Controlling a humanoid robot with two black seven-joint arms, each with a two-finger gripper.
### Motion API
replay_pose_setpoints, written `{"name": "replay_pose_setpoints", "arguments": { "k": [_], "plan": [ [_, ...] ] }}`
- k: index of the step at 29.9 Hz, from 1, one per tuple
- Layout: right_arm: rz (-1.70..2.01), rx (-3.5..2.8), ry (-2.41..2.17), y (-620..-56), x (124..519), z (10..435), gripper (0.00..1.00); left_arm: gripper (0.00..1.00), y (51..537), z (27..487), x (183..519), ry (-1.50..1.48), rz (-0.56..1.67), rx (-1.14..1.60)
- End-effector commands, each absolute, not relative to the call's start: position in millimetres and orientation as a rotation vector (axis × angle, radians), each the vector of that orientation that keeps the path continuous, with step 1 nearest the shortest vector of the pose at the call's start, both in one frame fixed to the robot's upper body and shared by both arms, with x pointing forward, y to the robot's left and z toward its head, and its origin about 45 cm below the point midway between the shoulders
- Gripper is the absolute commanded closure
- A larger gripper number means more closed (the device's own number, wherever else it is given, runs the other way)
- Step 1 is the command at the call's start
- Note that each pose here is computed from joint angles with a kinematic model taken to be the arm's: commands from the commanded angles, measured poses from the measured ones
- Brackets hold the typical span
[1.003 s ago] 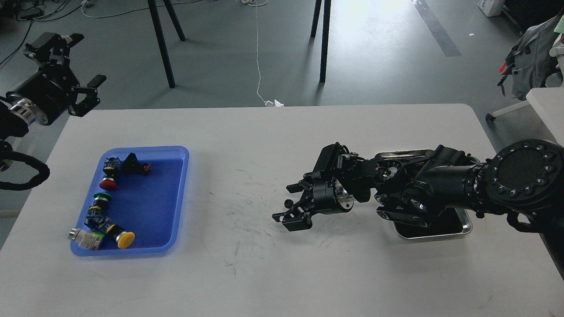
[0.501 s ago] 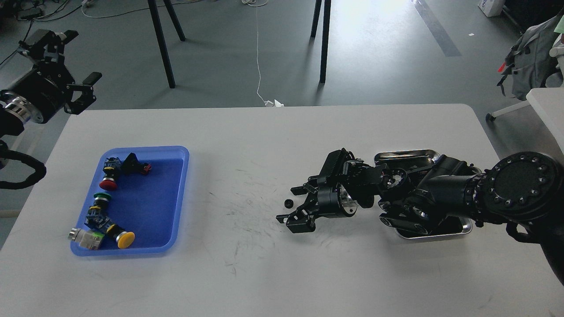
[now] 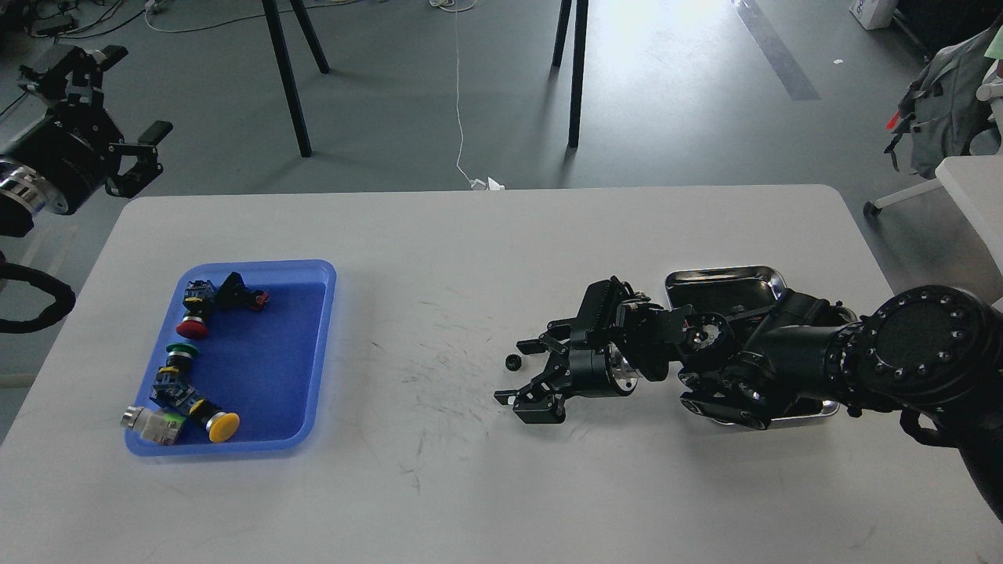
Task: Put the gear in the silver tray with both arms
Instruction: 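Close the right gripper on the black gear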
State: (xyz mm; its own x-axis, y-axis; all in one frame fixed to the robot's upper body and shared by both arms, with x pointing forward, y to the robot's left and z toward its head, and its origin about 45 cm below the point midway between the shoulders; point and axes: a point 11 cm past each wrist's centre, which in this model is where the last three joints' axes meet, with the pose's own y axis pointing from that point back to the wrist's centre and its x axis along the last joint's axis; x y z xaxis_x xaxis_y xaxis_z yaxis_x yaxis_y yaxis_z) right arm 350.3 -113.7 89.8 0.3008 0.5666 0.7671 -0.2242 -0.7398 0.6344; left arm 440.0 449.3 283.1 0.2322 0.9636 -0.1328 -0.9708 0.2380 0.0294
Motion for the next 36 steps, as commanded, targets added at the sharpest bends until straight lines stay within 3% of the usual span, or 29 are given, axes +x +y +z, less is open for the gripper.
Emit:
{"name": "replay_pose_setpoints", "arguments": {
  "k": [1,3,18,19,36],
  "plan": [
    [1.512,1.891,0.315,-115.2,350.4,88.7,0.33,0.01,449.3,283.2,439.8,0.133,1.330,-0.064],
    [1.513,1.890,0.314,-115.4,350.9,88.8,0.45,0.01,450.5,283.7,439.6,0.131,1.332,-0.063],
    [1.522,1.856,0.321,-120.4,356.7,89.0,0.88,0.01,452.2,284.9,439.1,0.129,1.335,-0.064],
    [1.519,1.851,0.323,-121.2,357.8,89.3,0.97,0.01,452.7,285.0,439.1,0.128,1.336,-0.064],
    [1.586,1.791,0.289,-114.9,384.0,118.8,0.99,0.01,455.7,286.1,437.8,0.125,1.341,-0.059]
  ]
}}
